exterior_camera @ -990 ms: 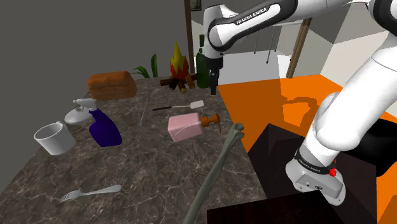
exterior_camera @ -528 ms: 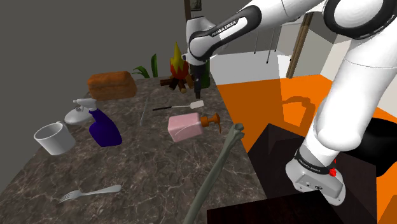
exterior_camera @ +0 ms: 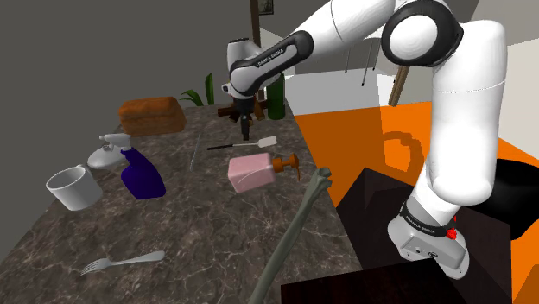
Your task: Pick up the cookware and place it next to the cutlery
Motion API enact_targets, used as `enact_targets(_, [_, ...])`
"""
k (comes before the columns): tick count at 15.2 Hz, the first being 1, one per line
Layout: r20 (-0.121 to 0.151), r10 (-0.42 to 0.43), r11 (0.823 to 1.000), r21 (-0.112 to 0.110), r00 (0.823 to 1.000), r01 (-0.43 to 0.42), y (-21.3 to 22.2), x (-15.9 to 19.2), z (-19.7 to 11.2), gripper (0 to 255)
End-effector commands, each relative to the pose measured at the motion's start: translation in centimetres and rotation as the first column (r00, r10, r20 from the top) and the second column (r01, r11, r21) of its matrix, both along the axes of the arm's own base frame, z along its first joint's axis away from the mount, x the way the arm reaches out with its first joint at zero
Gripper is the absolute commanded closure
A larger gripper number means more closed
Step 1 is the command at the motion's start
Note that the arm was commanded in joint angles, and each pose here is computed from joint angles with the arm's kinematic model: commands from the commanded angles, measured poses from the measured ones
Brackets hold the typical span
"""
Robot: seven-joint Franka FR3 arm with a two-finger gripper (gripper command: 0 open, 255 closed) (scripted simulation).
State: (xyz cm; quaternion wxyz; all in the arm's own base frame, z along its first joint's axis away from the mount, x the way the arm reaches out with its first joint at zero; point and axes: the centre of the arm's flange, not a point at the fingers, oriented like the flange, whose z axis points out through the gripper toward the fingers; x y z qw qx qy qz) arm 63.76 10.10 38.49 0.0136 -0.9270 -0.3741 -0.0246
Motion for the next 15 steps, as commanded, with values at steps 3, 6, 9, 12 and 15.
enact_targets(3, [0.012, 0.043, 0.999, 0.003, 0.999, -0.043, 1.3, 2.2, -1.2, 0])
enact_targets(6, [0.012, 0.043, 0.999, 0.003, 0.999, -0.043, 1.3, 2.3, -2.8, 0])
enact_targets(9, [0.012, 0.043, 0.999, 0.003, 0.999, -0.043, 1.4, 2.4, -4.6, 0])
enact_targets(12, [0.012, 0.043, 0.999, 0.003, 0.999, -0.043, 1.4, 2.4, -4.6, 0])
enact_targets(15, [0.012, 0.043, 0.999, 0.003, 0.999, -0.043, 1.4, 2.4, -4.6, 0])
